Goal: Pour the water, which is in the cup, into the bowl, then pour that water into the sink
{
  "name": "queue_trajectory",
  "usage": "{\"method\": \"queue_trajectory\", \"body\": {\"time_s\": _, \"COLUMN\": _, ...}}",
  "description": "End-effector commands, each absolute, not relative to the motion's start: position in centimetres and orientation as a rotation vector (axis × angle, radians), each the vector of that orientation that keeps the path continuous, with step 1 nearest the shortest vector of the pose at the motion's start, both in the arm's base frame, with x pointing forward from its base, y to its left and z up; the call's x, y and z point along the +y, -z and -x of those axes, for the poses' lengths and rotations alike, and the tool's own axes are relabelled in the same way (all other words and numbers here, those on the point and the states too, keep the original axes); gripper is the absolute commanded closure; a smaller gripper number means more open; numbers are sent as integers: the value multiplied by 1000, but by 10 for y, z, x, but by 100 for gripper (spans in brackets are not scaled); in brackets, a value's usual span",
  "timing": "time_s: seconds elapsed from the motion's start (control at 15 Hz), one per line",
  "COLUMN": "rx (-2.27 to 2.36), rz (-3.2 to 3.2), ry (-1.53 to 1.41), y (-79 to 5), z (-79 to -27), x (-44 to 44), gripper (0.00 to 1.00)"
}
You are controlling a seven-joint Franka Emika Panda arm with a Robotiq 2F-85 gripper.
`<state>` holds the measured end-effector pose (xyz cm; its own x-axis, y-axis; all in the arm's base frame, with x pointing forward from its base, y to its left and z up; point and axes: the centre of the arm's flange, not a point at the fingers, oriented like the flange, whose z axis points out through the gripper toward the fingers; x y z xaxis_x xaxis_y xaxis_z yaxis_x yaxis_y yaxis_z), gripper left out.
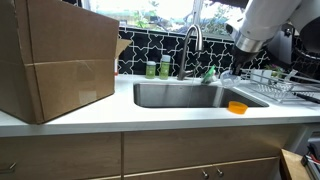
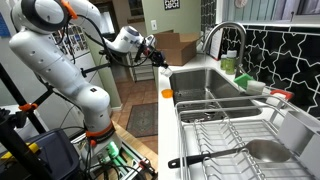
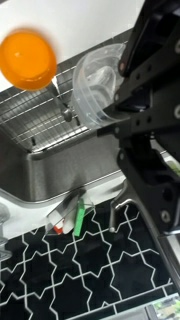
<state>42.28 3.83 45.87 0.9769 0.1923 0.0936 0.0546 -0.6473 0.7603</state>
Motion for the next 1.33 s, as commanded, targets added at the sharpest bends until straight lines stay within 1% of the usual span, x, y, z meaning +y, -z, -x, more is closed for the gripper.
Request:
{"method": "queue_trajectory", "body": {"time_s": 0.0, "rx": 211, "rz": -2354, "ry": -299, "y": -459, "z": -416, "x": 39, "gripper": 97}}
{"method": "queue_trajectory", "body": {"time_s": 0.07, "rx": 190, "rz": -2314, "ry": -274, "y": -463, "z": -426, "x": 43, "gripper": 89}}
{"method": "queue_trajectory", "body": {"time_s": 0.4, "rx": 198, "rz": -2324, "ry": -290, "y": -463, "z": -426, "x": 44, "gripper": 89}}
{"method": "queue_trajectory", "body": {"time_s": 0.47, "rx": 199, "rz": -2324, "ry": -289, "y": -462, "z": -426, "x": 44, "gripper": 97}}
{"method": "queue_trajectory", "body": {"time_s": 0.87, "rx": 194, "rz": -2677, "ry": -281, "y": -454, "z": -440, "x": 30, "gripper": 97}}
{"method": "queue_trajectory", "body": {"time_s": 1.27, "rx": 47, "rz": -2873, "ry": -60, "y": -439, "z": -445, "x": 6, "gripper": 97}}
